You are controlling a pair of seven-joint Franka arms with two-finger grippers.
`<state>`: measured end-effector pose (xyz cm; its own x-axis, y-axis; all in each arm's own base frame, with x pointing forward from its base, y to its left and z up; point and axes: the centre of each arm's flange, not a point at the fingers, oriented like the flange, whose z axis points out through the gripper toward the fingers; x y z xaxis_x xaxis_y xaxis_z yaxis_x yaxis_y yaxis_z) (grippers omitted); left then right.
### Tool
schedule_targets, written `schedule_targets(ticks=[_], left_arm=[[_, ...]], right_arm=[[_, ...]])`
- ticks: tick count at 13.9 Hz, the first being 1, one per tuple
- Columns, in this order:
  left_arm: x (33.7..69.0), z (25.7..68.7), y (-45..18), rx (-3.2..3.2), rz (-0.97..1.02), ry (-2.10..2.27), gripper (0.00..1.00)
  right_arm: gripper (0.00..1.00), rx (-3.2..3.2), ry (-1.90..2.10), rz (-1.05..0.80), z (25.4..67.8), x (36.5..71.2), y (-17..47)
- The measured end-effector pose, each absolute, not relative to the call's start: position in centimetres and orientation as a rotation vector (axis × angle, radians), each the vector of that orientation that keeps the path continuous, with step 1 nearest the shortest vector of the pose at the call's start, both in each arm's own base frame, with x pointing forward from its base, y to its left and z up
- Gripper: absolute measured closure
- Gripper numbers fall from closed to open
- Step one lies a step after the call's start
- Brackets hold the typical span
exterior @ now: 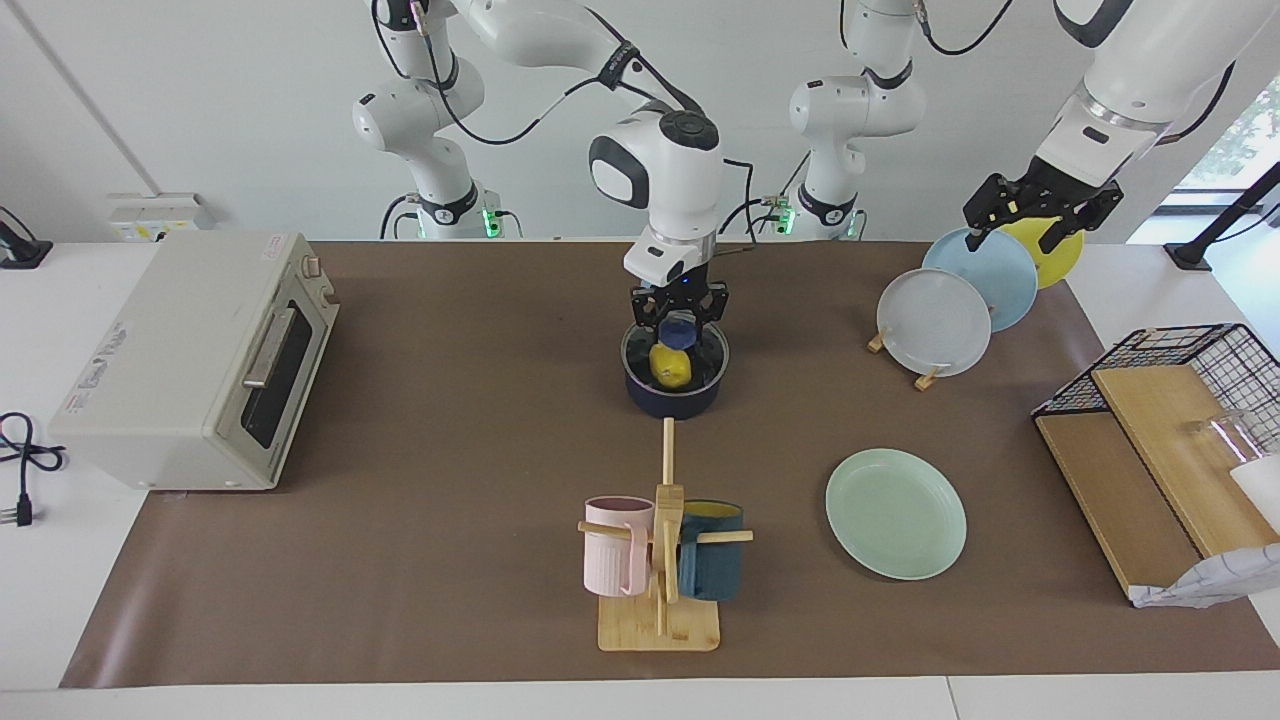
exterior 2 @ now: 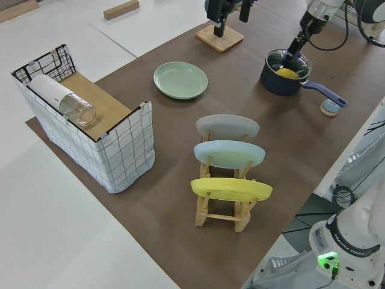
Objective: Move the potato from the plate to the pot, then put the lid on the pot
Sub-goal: 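Lower the glass lid onto the pot with the right gripper, then open the right gripper and withdraw it from the lid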
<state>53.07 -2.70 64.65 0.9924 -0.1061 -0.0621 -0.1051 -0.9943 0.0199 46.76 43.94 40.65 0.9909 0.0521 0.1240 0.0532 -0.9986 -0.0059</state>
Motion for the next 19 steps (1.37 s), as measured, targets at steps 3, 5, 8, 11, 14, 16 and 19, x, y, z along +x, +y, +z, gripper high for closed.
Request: schedule_targets(ticks=[3,5,8,11,14,16,19], left_arm=[[53.1,64.6,-2.5,3.120,-0.099,-0.154,0.00],[53.1,64.6,-2.4,3.120,-0.099,-0.152,0.00],[53.1,64.7,-2.4,3.120,-0.099,-0.153,0.00],[53.0,64.8,-2.4,3.120,-0.093,-0.153,0.00],[52.6,65.5,-2.4,3.121,-0.073,-0.153,0.00],[52.2,66.1,-2.4,3.121,-0.055,-0.153,0.00],[51.5,67.2,-2.3,3.122,-0.022,-0.153,0.00]], right_arm=[[0.34,-3.125,-0.082,-0.196,40.6,46.8,43.9],[0.26,-3.124,-0.080,-0.198,40.6,46.8,43.8],[0.00,-3.123,-0.081,-0.200,40.6,46.9,43.8],[0.00,-3.119,-0.079,-0.212,41.1,47.2,43.6],[0.00,-3.156,-0.057,-0.185,44.2,48.7,41.6],[0.00,-3.192,-0.040,-0.148,48.8,51.1,37.1],[0.00,-3.226,-0.055,-0.093,56.0,54.1,24.5]])
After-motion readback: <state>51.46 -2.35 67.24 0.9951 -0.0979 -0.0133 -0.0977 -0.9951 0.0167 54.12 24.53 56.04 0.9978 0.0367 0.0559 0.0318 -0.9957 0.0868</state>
